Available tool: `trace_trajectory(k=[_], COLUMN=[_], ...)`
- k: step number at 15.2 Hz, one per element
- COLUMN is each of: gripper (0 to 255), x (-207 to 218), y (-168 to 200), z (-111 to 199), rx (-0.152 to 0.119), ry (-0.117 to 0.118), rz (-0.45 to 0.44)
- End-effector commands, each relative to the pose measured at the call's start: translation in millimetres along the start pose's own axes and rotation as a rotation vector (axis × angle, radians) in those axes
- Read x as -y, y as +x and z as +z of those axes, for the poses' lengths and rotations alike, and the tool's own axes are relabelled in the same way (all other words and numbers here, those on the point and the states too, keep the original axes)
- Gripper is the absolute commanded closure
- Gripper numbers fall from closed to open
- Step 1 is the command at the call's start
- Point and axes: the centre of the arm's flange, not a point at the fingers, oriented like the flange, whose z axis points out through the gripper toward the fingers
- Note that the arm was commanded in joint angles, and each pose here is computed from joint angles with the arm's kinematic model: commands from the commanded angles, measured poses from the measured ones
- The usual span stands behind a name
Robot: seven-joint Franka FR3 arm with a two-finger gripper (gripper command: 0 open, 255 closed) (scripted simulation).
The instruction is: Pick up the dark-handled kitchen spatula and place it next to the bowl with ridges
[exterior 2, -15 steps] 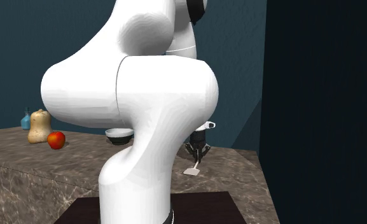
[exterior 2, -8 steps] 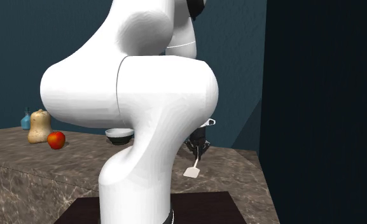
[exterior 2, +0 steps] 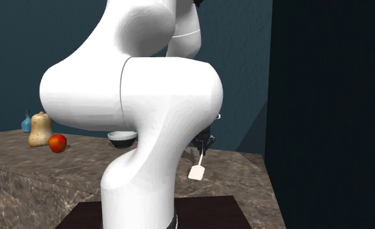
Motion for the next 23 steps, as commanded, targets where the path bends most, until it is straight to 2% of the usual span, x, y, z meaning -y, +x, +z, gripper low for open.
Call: trace_trajectory(k=[1,20,23], gripper=[255,255,255], x=[0.8,0.9,40.1], y=[1.0,7.6,2.2], z=[-11.0,-108.5,-108.9], rx=[0.000,0.000,0.000], ry=[0.000,0.000,0.000], rz=[0.000,0.000,0.000])
